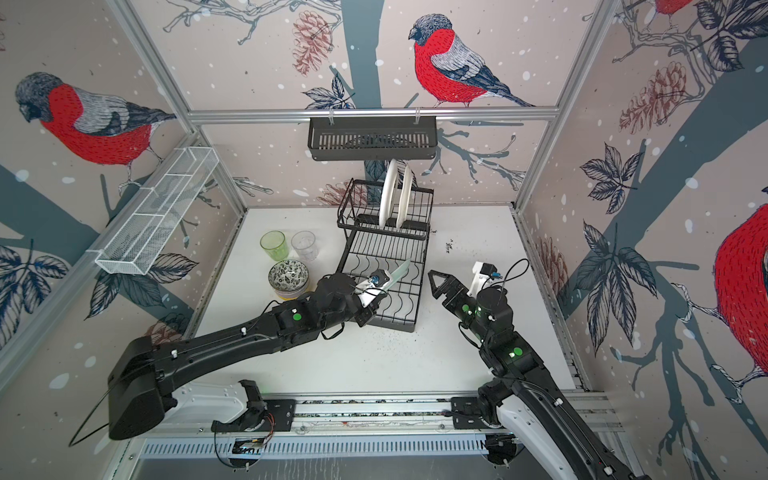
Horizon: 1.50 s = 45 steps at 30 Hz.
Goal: Unload the mixed dishes from the dish rack
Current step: 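Carry the plate toward the right gripper while the right gripper reaches toward it, then close the right gripper on the plate edge held by the left gripper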
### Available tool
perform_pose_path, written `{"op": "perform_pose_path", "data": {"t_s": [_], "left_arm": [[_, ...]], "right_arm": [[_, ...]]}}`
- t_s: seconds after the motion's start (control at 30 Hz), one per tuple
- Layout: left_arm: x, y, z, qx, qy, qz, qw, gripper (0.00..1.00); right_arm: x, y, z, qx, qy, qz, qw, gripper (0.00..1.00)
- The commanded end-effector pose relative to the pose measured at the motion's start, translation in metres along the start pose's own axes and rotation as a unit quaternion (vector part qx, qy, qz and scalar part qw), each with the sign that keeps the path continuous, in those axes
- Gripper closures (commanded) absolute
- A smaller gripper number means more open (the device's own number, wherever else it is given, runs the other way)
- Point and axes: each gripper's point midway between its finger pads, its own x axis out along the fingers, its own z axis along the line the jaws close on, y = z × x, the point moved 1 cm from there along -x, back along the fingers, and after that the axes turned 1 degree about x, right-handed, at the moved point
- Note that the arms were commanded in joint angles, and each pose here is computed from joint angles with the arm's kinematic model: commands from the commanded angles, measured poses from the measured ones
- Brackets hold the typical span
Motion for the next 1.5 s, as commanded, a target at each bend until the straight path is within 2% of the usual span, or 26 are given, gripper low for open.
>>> {"op": "perform_pose_path", "data": {"t_s": [0.0, 0.17, 0.2, 0.4, 0.7, 1.03, 1.17, 1.23, 1.33, 1.47], "left_arm": [[0.002, -0.044, 0.004, 0.032, -0.016, -0.074, 0.997, 1.00], [0.019, -0.040, -0.003, 0.062, -0.010, -0.056, 0.996, 1.00], [0.019, -0.052, -0.002, 0.067, -0.013, -0.064, 0.996, 1.00], [0.039, -0.039, -0.009, 0.102, -0.022, -0.019, 0.994, 1.00], [0.046, -0.049, -0.026, 0.126, -0.018, -0.044, 0.991, 1.00], [0.054, -0.051, -0.038, 0.159, -0.032, -0.055, 0.985, 1.00], [0.056, -0.056, -0.044, 0.170, -0.031, -0.061, 0.983, 1.00], [0.058, -0.058, -0.046, 0.178, -0.034, -0.063, 0.981, 1.00], [0.061, -0.057, -0.050, 0.190, -0.036, -0.061, 0.979, 1.00], [0.064, -0.056, -0.054, 0.205, -0.046, -0.056, 0.976, 1.00]], "right_arm": [[0.003, 0.003, 0.002, 0.010, 0.001, 0.016, 1.000, 0.00], [0.008, 0.006, 0.007, 0.008, 0.004, 0.041, 0.999, 0.00], [0.009, 0.006, 0.006, 0.009, 0.009, 0.043, 0.999, 0.00], [0.003, 0.001, 0.014, 0.031, 0.000, 0.041, 0.999, 0.00], [0.011, 0.006, 0.009, 0.067, -0.003, 0.073, 0.995, 0.00], [0.010, 0.003, 0.006, 0.077, 0.000, 0.084, 0.993, 0.00], [0.012, 0.004, 0.000, 0.068, 0.016, 0.091, 0.993, 0.11], [0.012, 0.005, 0.001, 0.059, 0.019, 0.096, 0.993, 0.14], [0.012, 0.004, 0.002, 0.046, 0.021, 0.099, 0.994, 0.27], [0.014, 0.005, 0.002, 0.036, 0.029, 0.109, 0.993, 0.28]]}}
